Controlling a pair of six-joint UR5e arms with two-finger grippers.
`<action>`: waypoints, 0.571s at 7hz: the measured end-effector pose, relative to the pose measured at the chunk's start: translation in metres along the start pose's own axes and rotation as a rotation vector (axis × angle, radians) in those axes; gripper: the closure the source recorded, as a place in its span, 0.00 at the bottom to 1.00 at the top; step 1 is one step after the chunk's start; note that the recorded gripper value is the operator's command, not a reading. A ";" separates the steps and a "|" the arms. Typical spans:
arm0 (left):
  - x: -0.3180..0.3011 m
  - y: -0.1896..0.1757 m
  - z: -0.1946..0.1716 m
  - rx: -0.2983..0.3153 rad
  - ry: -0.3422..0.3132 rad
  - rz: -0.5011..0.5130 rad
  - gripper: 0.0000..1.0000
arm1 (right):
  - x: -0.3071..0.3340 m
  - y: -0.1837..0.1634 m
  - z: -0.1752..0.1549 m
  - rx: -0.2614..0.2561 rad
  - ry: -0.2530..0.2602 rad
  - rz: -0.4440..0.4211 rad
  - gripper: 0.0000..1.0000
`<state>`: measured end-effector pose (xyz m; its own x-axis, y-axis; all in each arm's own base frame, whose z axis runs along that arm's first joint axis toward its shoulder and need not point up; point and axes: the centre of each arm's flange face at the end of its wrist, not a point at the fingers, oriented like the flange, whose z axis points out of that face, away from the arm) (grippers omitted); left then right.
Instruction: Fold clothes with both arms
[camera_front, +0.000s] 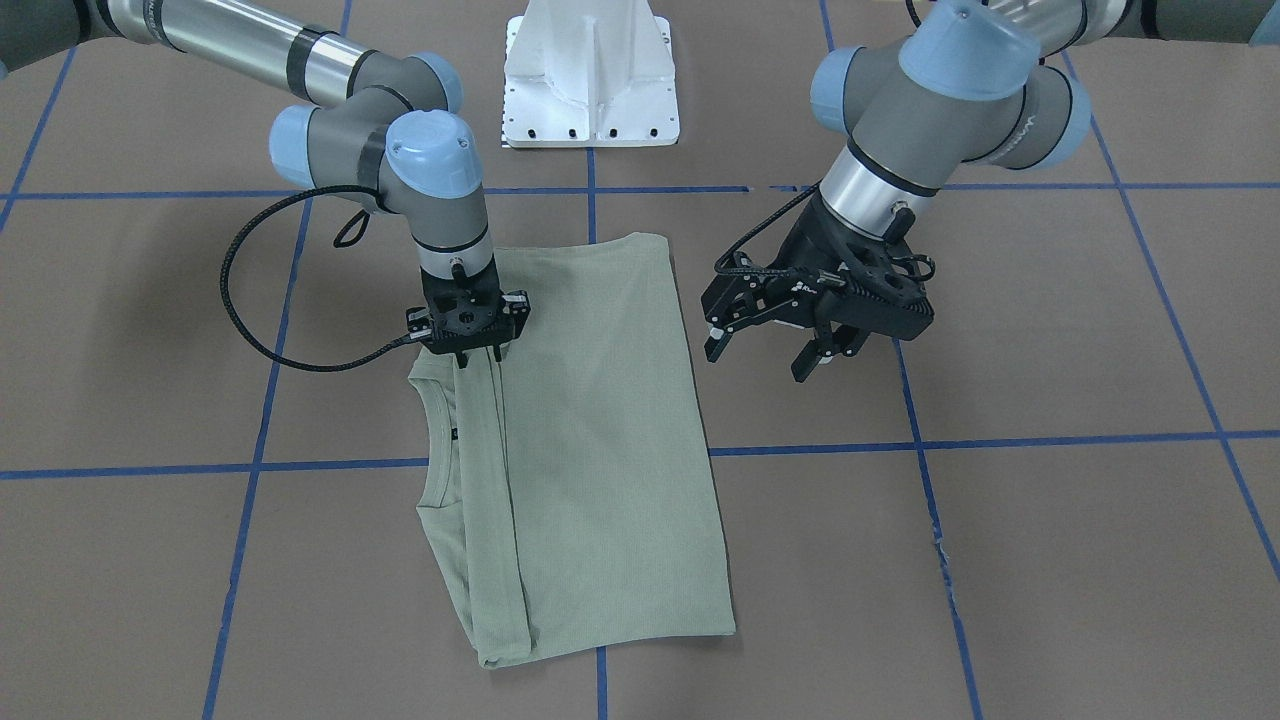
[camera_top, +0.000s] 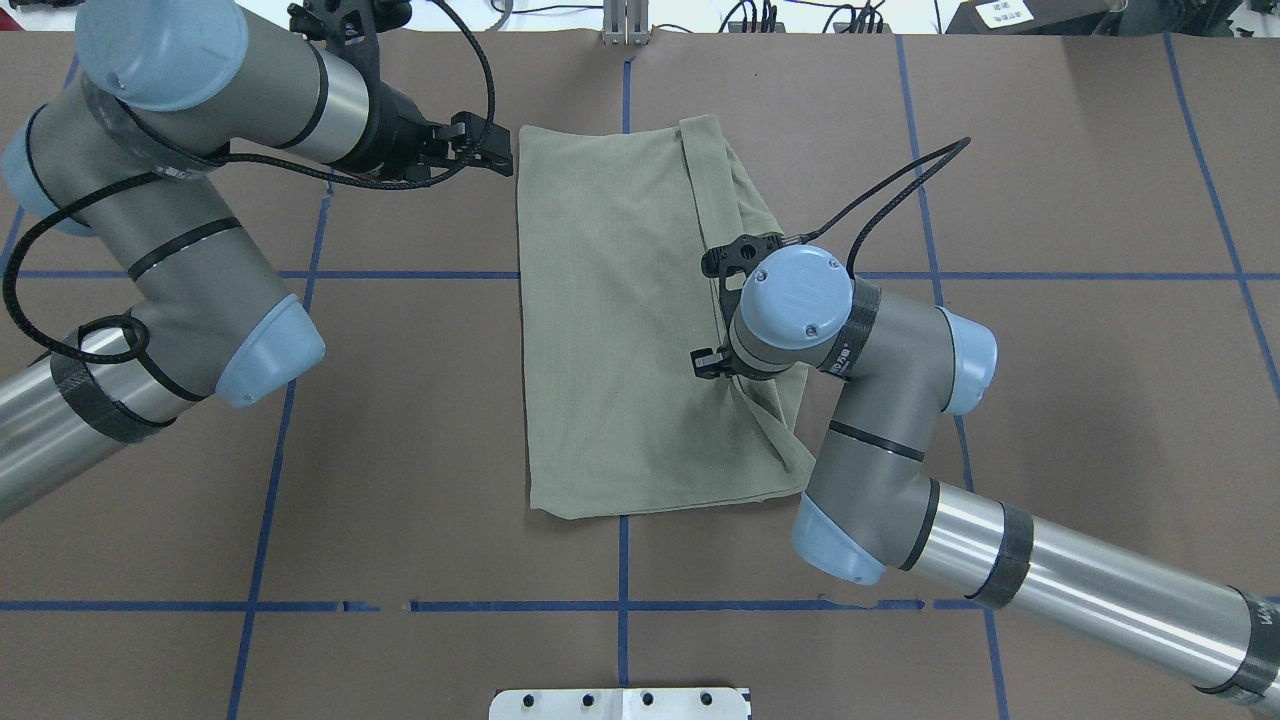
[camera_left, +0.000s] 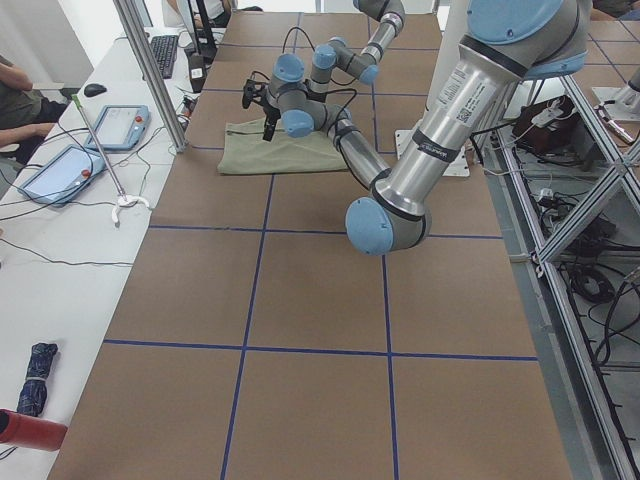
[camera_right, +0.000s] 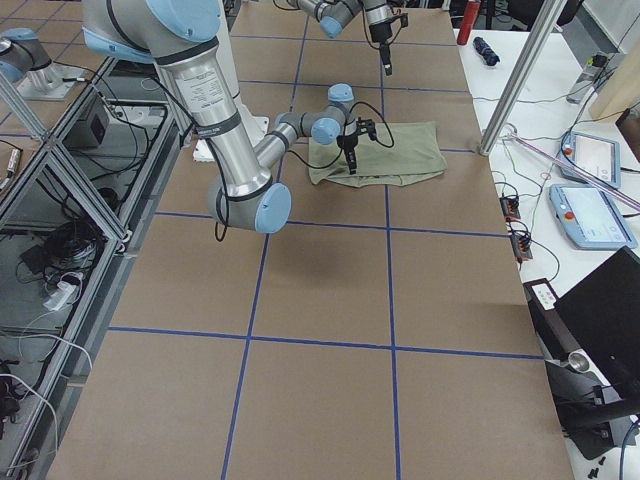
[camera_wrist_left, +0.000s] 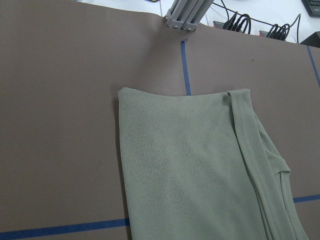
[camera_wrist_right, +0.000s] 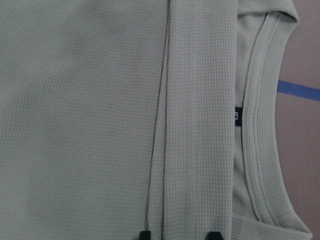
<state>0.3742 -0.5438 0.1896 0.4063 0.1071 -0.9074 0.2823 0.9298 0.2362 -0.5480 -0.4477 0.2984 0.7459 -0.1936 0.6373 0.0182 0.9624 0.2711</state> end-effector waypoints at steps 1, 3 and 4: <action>0.002 0.001 -0.003 -0.003 0.000 -0.001 0.00 | 0.000 0.000 0.000 -0.004 -0.003 -0.002 0.82; 0.002 0.002 -0.004 -0.006 0.000 -0.002 0.00 | -0.001 0.002 -0.003 -0.005 -0.009 -0.004 0.91; 0.002 0.002 -0.004 -0.006 -0.001 -0.002 0.01 | -0.001 0.002 -0.006 -0.006 -0.015 -0.004 1.00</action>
<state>0.3722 -0.5403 0.1866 0.4064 0.1054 -0.9076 0.2773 0.9322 0.2325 -0.5445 -0.4439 0.2936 0.7359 -0.2005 0.6467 0.0254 0.9627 0.2695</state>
